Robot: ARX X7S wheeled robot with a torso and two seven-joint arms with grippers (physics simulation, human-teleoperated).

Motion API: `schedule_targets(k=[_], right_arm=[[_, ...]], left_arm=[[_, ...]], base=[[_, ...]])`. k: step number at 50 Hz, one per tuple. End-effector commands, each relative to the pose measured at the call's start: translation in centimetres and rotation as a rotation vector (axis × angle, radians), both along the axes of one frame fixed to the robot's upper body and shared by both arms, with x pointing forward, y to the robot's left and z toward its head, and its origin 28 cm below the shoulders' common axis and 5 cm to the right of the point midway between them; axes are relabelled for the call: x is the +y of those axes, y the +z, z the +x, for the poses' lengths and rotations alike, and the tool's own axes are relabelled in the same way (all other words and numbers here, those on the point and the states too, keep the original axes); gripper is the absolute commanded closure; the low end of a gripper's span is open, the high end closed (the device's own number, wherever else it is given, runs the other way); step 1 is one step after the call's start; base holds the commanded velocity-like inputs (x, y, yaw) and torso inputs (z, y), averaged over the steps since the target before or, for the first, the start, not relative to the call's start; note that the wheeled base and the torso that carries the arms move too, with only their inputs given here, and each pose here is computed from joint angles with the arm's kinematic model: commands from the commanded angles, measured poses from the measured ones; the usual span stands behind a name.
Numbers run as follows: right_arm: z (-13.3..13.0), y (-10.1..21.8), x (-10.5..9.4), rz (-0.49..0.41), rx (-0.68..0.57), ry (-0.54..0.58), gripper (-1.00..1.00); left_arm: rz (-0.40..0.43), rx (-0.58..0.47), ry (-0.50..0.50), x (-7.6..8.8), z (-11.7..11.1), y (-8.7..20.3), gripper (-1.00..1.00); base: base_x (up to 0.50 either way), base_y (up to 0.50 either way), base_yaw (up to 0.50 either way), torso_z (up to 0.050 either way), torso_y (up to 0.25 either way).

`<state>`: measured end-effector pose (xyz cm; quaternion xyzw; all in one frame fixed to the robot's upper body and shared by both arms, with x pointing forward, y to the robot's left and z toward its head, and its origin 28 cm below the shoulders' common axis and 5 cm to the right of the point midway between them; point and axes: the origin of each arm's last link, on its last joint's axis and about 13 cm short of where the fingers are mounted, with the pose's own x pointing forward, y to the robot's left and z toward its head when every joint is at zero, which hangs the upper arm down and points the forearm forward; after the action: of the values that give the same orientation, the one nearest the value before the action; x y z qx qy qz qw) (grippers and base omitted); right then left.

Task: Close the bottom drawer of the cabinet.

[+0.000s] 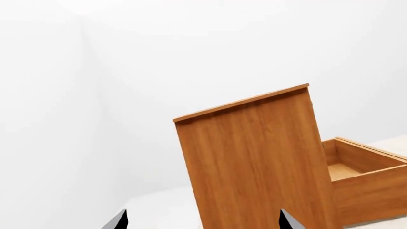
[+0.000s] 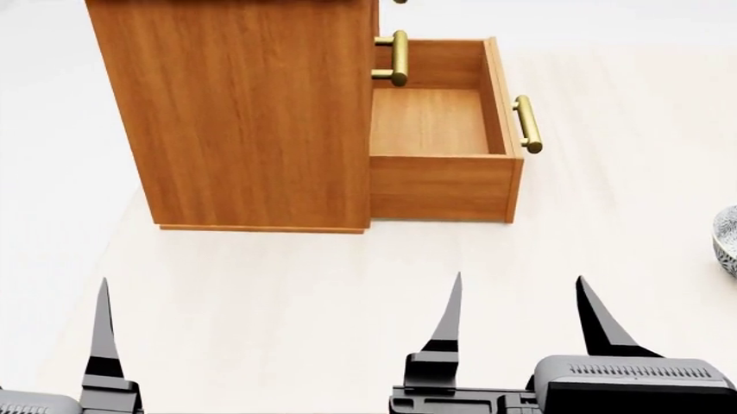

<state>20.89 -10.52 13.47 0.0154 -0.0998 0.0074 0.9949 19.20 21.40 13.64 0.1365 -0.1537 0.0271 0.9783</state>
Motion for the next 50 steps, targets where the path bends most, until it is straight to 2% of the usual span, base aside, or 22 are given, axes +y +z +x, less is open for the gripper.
schedule_targets(k=[1, 27, 34, 35, 44, 50], right_arm=[[0.1, 0.3, 0.0, 0.005, 0.001, 0.013, -1.00], [0.1, -0.1, 0.1, -0.009, 0.020, 0.024, -1.00], [0.3, -0.1, 0.1, -0.034, 0.034, -0.005, -1.00], [0.4, -0.2, 0.1, -0.050, 0.013, -0.047, -1.00], [0.0, 1.3, 0.0, -0.040, 0.041, -0.071, -1.00], [-0.6, 3.1, -0.1, -0.050, 0.002, -0.043, -1.00]], left_arm=[[0.001, 0.003, 0.000, -0.1, 0.0, -0.1, -1.00], [-0.005, 0.002, 0.006, -0.1, -0.2, -0.3, -1.00], [-0.005, 0.007, -0.001, -0.2, -0.2, -0.4, -1.00], [-0.003, 0.010, -0.001, -0.2, -0.2, -0.5, -1.00], [0.011, 0.011, 0.000, -0.3, -0.2, -0.6, -1.00], [0.006, 0.007, 0.006, -0.1, -0.2, -0.7, -1.00]], base=[[0.50, 0.00, 0.00, 0.000, 0.000], [0.50, 0.01, 0.00, 0.000, 0.000], [0.50, 0.01, 0.00, 0.000, 0.002], [0.00, 0.00, 0.00, 0.000, 0.000], [0.00, 0.00, 0.00, 0.000, 0.000], [0.00, 0.00, 0.00, 0.000, 0.000]])
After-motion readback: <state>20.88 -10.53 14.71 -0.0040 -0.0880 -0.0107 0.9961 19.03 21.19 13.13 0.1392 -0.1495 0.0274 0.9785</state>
